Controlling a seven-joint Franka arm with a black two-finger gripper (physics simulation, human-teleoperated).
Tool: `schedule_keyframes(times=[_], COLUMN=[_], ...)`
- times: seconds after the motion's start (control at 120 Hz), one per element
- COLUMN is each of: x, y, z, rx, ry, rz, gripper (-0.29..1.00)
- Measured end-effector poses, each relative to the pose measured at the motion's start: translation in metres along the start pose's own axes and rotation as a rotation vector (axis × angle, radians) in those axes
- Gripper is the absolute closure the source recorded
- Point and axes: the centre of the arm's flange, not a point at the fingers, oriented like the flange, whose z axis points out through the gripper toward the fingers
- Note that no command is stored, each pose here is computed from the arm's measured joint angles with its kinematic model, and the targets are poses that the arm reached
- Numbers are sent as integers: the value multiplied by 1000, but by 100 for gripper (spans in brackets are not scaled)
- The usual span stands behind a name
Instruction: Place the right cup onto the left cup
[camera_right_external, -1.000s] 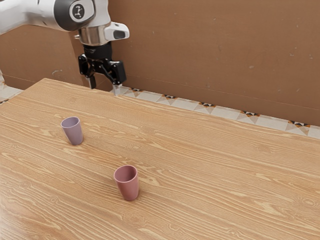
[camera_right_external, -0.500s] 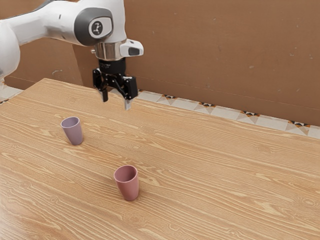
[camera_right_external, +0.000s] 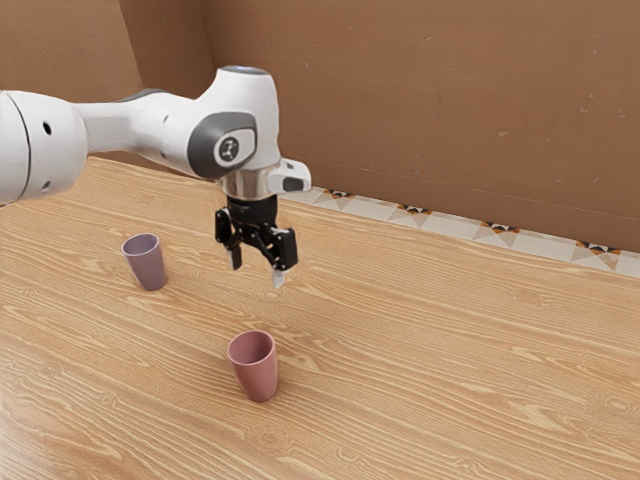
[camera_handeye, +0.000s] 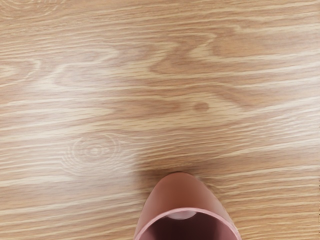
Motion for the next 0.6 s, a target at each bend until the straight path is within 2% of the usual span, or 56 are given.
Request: schedule_keyframes(times=[0.367, 0.6], x=[-28, -38], y=[25, 58], z=[34, 50], rx=[-24, -33], ry=[52, 40], rz=[26, 28], gripper=[0, 0])
